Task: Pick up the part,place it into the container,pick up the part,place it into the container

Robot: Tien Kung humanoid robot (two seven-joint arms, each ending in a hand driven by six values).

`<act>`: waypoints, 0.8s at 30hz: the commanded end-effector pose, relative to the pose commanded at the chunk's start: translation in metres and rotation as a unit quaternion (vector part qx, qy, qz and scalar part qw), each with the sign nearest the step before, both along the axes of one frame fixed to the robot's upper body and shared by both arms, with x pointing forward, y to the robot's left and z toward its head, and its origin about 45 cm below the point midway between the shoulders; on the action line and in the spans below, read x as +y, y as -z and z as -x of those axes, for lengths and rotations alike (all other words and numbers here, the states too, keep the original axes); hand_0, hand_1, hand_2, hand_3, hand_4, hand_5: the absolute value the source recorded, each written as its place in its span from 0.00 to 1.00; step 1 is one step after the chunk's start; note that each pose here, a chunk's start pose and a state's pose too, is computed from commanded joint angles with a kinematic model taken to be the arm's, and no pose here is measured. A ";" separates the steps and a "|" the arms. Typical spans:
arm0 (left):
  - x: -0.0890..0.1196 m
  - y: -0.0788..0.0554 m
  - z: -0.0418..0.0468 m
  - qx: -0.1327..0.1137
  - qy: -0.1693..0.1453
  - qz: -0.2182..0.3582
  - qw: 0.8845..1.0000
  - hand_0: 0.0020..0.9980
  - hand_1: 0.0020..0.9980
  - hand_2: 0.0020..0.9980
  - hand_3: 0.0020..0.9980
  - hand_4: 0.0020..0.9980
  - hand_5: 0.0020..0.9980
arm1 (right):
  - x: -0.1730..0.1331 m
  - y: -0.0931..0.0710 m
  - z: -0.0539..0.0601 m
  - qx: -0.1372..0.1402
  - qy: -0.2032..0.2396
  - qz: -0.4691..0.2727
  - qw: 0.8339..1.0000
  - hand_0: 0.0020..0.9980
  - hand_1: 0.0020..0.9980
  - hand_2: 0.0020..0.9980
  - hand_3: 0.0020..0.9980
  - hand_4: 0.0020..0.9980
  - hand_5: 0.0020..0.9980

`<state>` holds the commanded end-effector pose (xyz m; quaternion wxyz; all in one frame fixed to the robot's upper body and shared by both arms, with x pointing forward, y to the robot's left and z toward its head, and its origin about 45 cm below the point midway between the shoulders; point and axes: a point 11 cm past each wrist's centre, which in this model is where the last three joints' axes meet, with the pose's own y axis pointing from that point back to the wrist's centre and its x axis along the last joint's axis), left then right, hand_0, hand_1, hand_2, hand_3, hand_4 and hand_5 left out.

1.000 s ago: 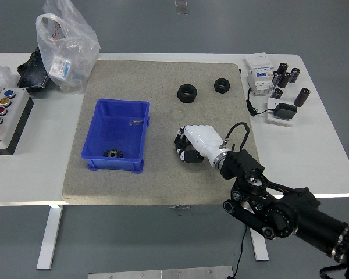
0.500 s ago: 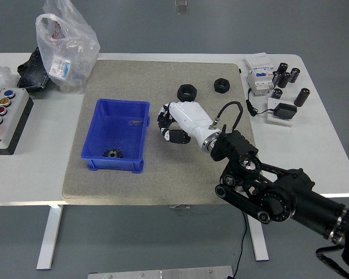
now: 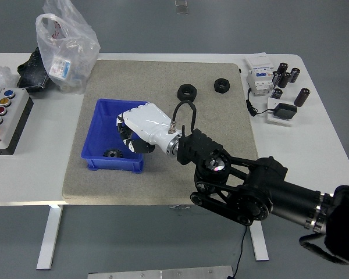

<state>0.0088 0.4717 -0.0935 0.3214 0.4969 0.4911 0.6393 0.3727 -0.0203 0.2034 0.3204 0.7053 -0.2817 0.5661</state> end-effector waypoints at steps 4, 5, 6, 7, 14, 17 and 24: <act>0.000 0.000 0.0001 0.000 0.000 0.000 1.000 0.67 0.66 0.67 0.81 0.65 0.19 | 0.001 0.004 0.003 0.004 -0.004 0.007 1.000 0.41 0.79 0.87 0.84 0.53 0.20; 0.000 0.000 0.0000 0.000 0.000 0.000 1.000 0.67 0.66 0.67 0.81 0.65 0.19 | 0.001 0.005 0.004 0.006 -0.005 0.008 1.000 0.41 0.79 0.87 0.84 0.53 0.20; 0.000 0.000 0.0000 0.000 0.000 0.000 1.000 0.67 0.66 0.67 0.81 0.65 0.19 | 0.001 0.007 0.004 0.009 -0.006 0.009 1.000 0.41 0.79 0.87 0.84 0.53 0.20; 0.000 0.000 -0.0001 0.000 0.000 0.000 1.000 0.67 0.66 0.67 0.81 0.65 0.19 | 0.002 0.008 0.005 0.010 -0.006 0.010 1.000 0.41 0.79 0.87 0.84 0.53 0.20; 0.000 0.000 -0.0027 -0.002 0.002 -0.001 1.000 0.67 0.66 0.67 0.81 0.65 0.19 | -0.004 -0.009 -0.004 0.000 0.014 -0.015 1.000 0.41 0.80 0.88 0.87 0.56 0.21; -0.001 0.000 -0.0032 -0.003 0.003 0.000 1.000 0.67 0.66 0.66 0.81 0.65 0.19 | -0.024 -0.021 -0.017 -0.003 0.049 -0.043 0.998 0.41 0.80 0.87 0.85 0.58 0.23; -0.005 0.002 0.0025 0.002 0.000 0.004 1.000 0.67 0.66 0.66 0.81 0.65 0.19 | -0.094 -0.029 -0.038 0.034 0.153 -0.166 0.974 0.40 0.78 0.83 0.80 0.59 0.24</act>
